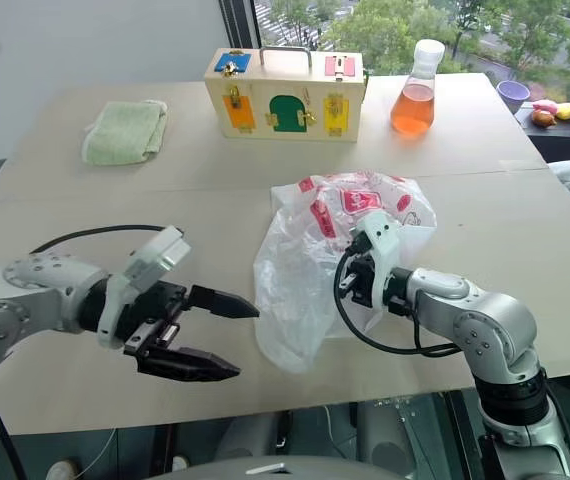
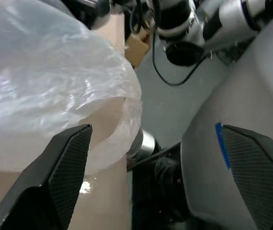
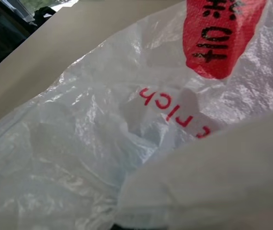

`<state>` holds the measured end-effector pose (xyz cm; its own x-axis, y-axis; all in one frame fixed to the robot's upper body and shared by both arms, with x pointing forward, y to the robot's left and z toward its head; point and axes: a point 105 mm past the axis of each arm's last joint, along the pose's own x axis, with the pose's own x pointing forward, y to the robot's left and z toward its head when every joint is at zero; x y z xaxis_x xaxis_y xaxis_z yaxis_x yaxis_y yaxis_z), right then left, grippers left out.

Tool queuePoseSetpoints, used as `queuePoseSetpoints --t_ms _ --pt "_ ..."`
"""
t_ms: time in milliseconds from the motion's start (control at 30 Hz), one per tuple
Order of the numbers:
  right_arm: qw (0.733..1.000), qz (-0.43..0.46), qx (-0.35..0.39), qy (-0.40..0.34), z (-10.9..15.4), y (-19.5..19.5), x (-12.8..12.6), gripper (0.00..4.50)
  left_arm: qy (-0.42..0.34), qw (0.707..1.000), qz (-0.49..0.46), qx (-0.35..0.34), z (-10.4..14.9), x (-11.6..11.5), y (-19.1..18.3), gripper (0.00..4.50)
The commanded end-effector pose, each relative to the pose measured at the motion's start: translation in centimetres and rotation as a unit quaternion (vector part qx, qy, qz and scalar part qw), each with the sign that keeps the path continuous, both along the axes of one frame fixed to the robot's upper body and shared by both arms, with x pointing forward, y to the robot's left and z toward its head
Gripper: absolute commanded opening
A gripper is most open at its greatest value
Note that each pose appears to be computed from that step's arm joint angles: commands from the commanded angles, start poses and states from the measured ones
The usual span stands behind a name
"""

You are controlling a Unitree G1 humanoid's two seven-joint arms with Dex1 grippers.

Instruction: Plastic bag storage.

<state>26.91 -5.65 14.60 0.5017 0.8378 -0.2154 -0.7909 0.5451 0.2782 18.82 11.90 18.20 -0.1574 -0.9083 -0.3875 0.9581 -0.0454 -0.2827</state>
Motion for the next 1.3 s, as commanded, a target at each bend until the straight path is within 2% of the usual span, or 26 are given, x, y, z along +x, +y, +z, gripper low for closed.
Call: queuePoseSetpoints --t_ms 33,233,333,467,667,767,867,933,1000,1067,1133,1167,1233,1300 --pt "1.000 -0.003 0.015 -0.027 1.6 0.0 -0.3 0.00 -0.025 0.999 -0.041 0.015 -0.5 0.9 -0.7 4.44" --pt "0.999 -0.022 0.021 -0.039 2.7 -0.2 0.0 0.00 0.006 0.998 -0.050 0.030 -3.6 3.1 -4.8 4.44" --pt "0.998 -0.042 0.024 -0.050 3.5 -0.8 0.0 0.00 0.077 0.995 -0.057 0.003 -4.2 3.6 -7.6 4.44" --pt "0.995 -0.071 0.030 -0.057 4.1 -1.9 0.1 0.00 0.153 0.985 -0.064 -0.042 -3.6 3.8 -9.6 2.62" --pt "0.993 -0.091 0.037 -0.063 4.9 -3.1 0.1 0.00 0.188 0.978 -0.023 -0.090 -2.6 5.0 -9.7 0.02" --pt "0.992 -0.098 0.043 -0.066 5.3 -3.4 0.2 0.00 0.206 0.969 -0.002 -0.139 -1.0 5.6 -9.7 0.02" --pt "0.990 -0.099 0.060 -0.084 6.7 -4.0 0.5 0.00 0.221 0.934 0.033 -0.278 3.6 7.5 -7.7 0.02" --pt "0.984 -0.099 0.096 -0.113 9.1 -4.8 0.8 0.00 0.226 0.891 0.076 -0.387 7.3 9.7 -4.7 0.02" --pt "0.973 -0.101 0.141 -0.155 12.5 -5.9 1.3 0.00 0.207 0.843 0.125 -0.480 11.2 11.9 -1.5 0.02" --pt "0.956 -0.091 0.186 -0.205 16.9 -7.0 1.8 0.00 0.170 0.796 0.170 -0.555 15.6 13.9 1.4 0.02" --pt "0.940 -0.083 0.216 -0.249 21.3 -8.2 2.4 0.00 0.134 0.755 0.198 -0.611 20.2 15.3 3.7 0.02" --pt "0.934 -0.078 0.224 -0.268 23.2 -8.9 2.6 0.00 0.118 0.743 0.205 -0.626 22.1 15.6 4.4 0.02" --pt "0.923 -0.078 0.236 -0.293 26.2 -10.1 3.1 0.00 0.090 0.732 0.216 -0.640 24.7 16.2 5.1 0.02" --pt "0.917 -0.079 0.241 -0.307 28.1 -11.1 3.5 0.00 0.070 0.734 0.219 -0.639 26.2 16.4 5.2 0.02"
